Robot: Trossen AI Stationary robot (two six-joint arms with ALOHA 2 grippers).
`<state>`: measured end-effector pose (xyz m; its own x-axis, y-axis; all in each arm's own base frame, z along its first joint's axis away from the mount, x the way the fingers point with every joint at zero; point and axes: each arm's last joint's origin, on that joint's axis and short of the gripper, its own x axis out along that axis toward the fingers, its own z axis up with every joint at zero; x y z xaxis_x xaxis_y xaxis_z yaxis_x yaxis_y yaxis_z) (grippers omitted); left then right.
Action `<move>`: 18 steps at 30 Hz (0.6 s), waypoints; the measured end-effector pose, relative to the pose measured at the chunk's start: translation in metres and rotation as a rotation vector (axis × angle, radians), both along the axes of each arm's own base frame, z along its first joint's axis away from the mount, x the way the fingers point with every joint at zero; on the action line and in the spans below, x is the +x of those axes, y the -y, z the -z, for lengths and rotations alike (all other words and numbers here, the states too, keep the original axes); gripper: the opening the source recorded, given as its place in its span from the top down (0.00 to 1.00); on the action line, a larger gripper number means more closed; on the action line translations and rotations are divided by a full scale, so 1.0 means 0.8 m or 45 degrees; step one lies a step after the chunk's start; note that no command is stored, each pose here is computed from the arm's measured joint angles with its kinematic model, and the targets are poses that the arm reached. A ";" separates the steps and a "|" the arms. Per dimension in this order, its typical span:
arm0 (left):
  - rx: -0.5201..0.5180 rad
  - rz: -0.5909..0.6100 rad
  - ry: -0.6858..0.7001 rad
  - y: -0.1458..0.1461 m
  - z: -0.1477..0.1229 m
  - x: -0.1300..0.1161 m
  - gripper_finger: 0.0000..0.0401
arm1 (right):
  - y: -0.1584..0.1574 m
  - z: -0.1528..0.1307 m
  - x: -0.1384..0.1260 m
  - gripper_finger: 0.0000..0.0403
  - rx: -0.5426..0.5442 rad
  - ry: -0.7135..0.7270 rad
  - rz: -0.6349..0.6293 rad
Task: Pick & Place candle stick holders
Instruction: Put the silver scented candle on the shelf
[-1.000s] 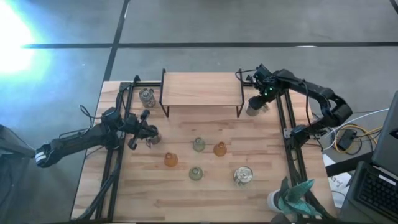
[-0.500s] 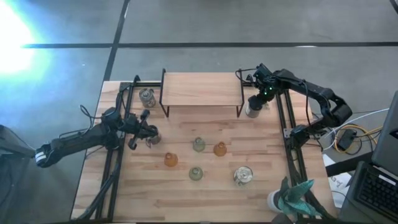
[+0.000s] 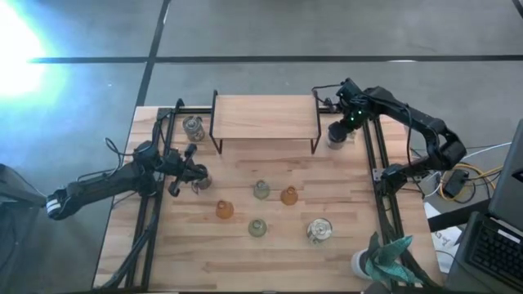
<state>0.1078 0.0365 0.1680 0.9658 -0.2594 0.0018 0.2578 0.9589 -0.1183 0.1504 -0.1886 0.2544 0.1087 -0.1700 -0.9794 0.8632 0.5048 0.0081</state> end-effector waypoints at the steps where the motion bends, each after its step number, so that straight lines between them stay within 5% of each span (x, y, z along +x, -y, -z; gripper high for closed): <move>1: 0.000 0.000 0.000 0.000 0.000 0.000 0.95 | -0.001 -0.003 -0.001 0.98 -0.007 0.005 0.000; 18: 0.000 0.000 0.000 0.000 0.000 0.000 0.96 | -0.019 -0.043 -0.015 0.98 -0.054 0.034 0.002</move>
<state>0.1078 0.0365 0.1681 0.9658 -0.2593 0.0020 0.2577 0.9590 -0.1182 0.1383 -0.1737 0.2885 0.1346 -0.2114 -0.9681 0.8636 0.5041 0.0100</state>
